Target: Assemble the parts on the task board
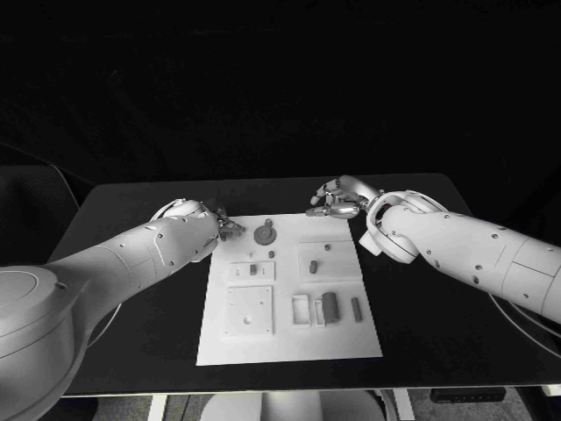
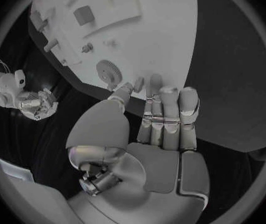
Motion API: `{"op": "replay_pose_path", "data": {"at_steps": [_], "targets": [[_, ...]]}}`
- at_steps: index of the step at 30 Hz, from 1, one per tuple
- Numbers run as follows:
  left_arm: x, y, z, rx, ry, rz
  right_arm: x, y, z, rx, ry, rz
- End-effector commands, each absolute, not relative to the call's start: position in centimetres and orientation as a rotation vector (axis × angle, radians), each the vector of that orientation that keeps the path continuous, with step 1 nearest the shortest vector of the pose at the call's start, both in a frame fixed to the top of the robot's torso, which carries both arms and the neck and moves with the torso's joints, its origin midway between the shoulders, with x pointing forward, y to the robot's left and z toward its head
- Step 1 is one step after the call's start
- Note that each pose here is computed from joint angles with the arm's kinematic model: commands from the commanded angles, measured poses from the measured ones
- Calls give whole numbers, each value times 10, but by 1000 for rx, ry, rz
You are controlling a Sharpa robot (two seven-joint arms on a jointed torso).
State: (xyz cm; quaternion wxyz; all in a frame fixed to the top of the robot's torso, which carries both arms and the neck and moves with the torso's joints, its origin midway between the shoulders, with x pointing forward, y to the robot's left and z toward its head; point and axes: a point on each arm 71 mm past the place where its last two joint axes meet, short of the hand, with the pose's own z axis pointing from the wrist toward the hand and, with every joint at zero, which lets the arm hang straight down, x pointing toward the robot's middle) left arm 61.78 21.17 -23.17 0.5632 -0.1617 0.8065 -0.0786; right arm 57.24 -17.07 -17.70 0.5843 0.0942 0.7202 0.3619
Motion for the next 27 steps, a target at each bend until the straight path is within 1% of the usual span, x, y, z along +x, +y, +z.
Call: {"op": "replay_pose_path", "data": {"at_steps": [1, 27], "targets": [[618, 208, -230, -384, 1891, -214, 572, -168, -176, 211, 1678, 849], [619, 208, -230, -423, 1879, -251, 572, -165, -174, 206, 1676, 857]]}}
